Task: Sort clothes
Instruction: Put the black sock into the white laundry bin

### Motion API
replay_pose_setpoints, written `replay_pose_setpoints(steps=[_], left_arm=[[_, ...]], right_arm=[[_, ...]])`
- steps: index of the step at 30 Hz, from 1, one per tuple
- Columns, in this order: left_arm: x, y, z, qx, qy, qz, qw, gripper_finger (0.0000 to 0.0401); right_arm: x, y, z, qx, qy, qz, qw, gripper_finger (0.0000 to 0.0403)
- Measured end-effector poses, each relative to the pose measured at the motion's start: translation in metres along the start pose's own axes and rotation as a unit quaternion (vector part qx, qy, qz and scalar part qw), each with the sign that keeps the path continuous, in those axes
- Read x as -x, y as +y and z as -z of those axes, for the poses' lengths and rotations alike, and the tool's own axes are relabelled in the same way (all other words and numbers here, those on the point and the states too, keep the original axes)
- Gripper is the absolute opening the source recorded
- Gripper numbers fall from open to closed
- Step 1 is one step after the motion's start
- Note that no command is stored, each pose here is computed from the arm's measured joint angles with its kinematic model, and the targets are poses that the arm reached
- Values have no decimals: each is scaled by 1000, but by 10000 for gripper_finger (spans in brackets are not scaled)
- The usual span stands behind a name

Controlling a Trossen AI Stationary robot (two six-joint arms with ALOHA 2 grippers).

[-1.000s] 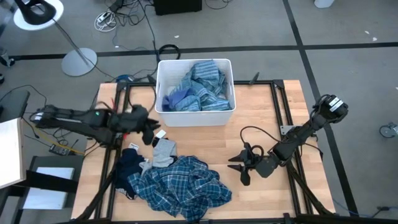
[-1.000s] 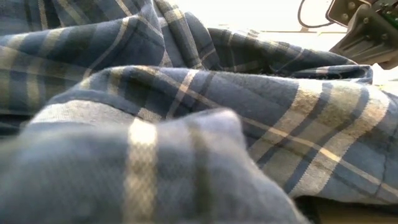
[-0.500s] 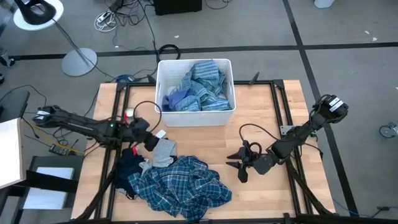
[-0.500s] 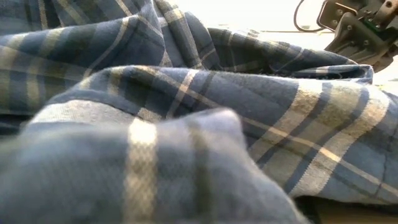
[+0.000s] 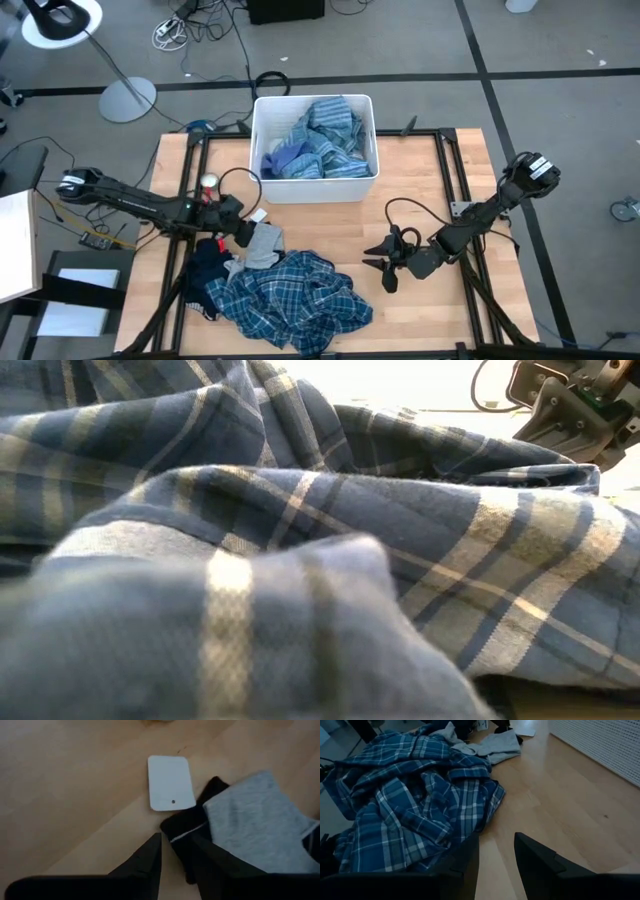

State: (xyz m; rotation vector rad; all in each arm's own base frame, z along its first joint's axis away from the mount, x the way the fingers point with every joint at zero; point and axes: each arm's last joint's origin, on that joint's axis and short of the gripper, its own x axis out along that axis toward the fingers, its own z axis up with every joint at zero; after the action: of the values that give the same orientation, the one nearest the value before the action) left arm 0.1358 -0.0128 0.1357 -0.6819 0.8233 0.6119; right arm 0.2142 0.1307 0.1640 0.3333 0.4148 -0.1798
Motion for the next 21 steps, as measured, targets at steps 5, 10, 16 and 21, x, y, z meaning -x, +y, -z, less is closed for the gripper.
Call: replay_pose_setpoints(steps=[5,10,16,21], left_arm=[[-9,-7,1,12,19,17,1000,80],[-16,-17,-2,8,11,50,999,10],[-3,-37,-19,-22,-9,94,995,2],[31,-69,-52,-73,-72,161,982,1]], right_arm=[[0,0,0,0,0,0,1000,125],[0,0,0,0,0,0,1000,123],[0,0,0,0,-1,0,1000,118],[0,0,0,0,-1,1,1000,118]])
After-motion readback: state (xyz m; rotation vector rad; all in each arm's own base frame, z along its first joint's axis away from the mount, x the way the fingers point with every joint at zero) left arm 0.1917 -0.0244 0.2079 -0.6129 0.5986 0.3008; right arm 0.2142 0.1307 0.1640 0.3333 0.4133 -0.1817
